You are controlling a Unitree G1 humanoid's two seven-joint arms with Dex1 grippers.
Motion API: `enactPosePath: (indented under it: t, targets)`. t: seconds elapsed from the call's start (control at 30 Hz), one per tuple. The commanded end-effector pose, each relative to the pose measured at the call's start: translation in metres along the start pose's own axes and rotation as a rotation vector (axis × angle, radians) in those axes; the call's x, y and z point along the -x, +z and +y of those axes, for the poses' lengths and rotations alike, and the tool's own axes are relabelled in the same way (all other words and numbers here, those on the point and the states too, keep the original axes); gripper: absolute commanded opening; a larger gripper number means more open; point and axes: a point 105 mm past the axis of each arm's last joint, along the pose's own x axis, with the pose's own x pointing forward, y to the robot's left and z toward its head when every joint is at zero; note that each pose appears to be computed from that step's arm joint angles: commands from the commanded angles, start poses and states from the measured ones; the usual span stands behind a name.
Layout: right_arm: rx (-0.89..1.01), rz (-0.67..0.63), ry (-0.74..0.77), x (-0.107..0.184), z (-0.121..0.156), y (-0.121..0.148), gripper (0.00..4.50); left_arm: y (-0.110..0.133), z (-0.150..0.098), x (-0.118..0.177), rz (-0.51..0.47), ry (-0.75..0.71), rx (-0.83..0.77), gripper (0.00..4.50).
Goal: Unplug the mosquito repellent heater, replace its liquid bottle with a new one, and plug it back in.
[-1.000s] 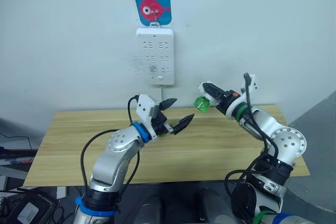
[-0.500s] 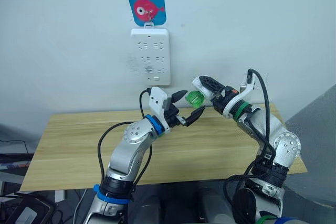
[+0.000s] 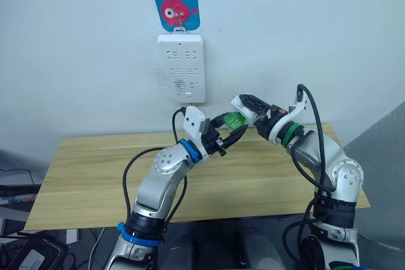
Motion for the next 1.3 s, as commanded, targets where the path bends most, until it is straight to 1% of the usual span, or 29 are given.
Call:
enactPosePath:
  t: [0.03, 0.1, 0.17, 0.2, 0.37, 0.47, 0.53, 0.63, 0.67, 0.8, 0.9, 1.1, 1.3]
  targets:
    - [0.011, 0.005, 0.079, 0.005, 0.017, -0.001, 3.00, 0.010, 0.000, 0.001, -0.037, -0.001, -0.021, 2.27]
    - [0.014, 0.020, 0.093, 0.006, 0.018, -0.002, 3.76, 0.010, 0.001, 0.001, -0.029, -0.012, -0.055, 2.27]
    - [0.021, 0.060, 0.121, 0.010, 0.019, -0.004, 4.43, 0.011, 0.002, 0.003, -0.013, -0.056, -0.112, 2.27]
    - [0.035, 0.091, 0.133, 0.012, 0.018, -0.004, 4.47, 0.011, 0.002, 0.005, -0.005, -0.086, -0.142, 2.27]
    - [0.131, 0.250, 0.159, 0.024, 0.005, -0.004, 4.47, 0.012, 0.004, 0.015, 0.029, -0.242, -0.283, 2.27]
    - [0.184, 0.416, 0.198, 0.037, -0.006, -0.009, 4.47, 0.013, 0.004, 0.023, 0.049, -0.357, -0.348, 2.27]
    - [0.179, 0.528, 0.210, 0.046, -0.014, -0.012, 4.47, 0.012, 0.002, 0.026, 0.065, -0.439, -0.374, 2.27]
    - [0.180, 0.661, 0.230, 0.057, -0.016, -0.019, 4.47, 0.007, -0.005, 0.030, 0.085, -0.538, -0.416, 2.27]
    - [0.174, 0.676, 0.230, 0.056, -0.017, -0.019, 4.47, 0.006, -0.006, 0.031, 0.086, -0.559, -0.419, 2.27]
    - [0.142, 0.662, 0.232, 0.046, -0.015, -0.012, 4.47, 0.006, -0.013, 0.030, 0.076, -0.597, -0.424, 2.27]
    - [0.142, 0.695, 0.248, 0.048, -0.012, -0.013, 4.47, 0.008, -0.014, 0.029, 0.064, -0.589, -0.422, 2.27]
    - [0.149, 0.723, 0.236, 0.051, -0.014, -0.014, 4.47, 0.009, -0.007, 0.026, 0.060, -0.529, -0.412, 2.27]
    - [0.161, 0.724, 0.218, 0.053, -0.016, -0.012, 4.47, 0.009, -0.015, 0.027, 0.051, -0.538, -0.402, 2.27]
